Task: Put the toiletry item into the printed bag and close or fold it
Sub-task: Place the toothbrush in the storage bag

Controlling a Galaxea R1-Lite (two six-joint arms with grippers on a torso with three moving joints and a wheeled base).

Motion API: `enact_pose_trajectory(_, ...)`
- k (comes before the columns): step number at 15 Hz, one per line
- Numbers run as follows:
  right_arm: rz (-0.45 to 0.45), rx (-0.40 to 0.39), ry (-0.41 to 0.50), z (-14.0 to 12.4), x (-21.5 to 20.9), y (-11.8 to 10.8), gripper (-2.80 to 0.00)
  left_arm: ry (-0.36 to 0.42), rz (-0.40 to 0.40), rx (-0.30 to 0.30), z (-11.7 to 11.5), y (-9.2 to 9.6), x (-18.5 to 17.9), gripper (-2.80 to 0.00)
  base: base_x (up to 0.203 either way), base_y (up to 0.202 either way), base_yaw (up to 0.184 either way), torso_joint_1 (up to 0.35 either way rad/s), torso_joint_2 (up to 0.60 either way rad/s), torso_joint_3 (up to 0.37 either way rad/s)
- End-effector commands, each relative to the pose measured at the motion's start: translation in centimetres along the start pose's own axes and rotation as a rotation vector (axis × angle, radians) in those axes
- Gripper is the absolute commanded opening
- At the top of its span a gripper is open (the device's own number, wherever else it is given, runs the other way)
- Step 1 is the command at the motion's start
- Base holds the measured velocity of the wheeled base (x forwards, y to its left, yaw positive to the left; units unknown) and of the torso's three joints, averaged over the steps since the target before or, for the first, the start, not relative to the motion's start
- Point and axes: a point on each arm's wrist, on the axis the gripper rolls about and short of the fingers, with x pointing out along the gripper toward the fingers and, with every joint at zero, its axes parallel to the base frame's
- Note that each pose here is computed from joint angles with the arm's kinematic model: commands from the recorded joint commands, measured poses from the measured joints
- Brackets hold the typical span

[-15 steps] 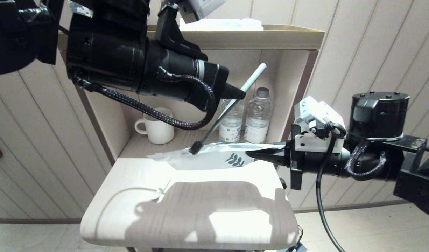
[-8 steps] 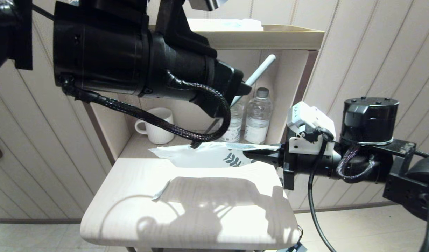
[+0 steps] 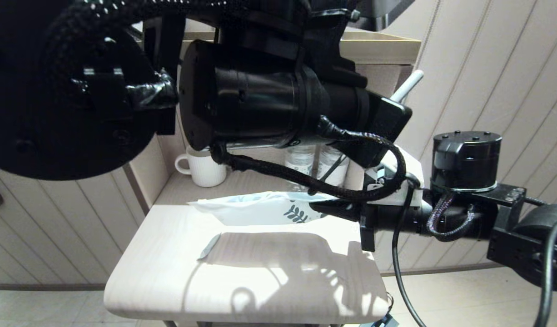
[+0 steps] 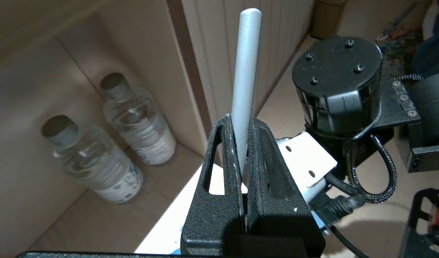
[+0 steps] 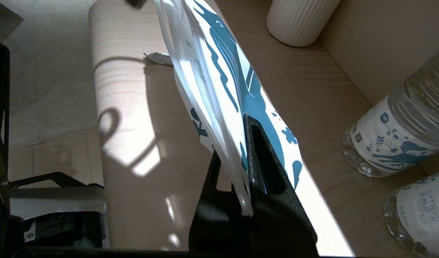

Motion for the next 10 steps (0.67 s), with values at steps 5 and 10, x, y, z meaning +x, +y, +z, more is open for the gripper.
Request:
enact_pose_trajectory(5,0.000,0.007,0.011,-0.6,0.5,-0.5,-2.80,0.018,-0.030,-0.056,-0.5,-0.9,0.6,-2.80,0.000,0.000,0.000,0.000,0.00,0.000)
enact_pose_trajectory(10,0.003,0.005,0.009,-0.5,0.5,-0.4,-2.80,0.039,-0.027,-0.081,-1.4,-1.1,2.3,-2.80,0.000,0.000,0.000,0.000,0.00,0.000)
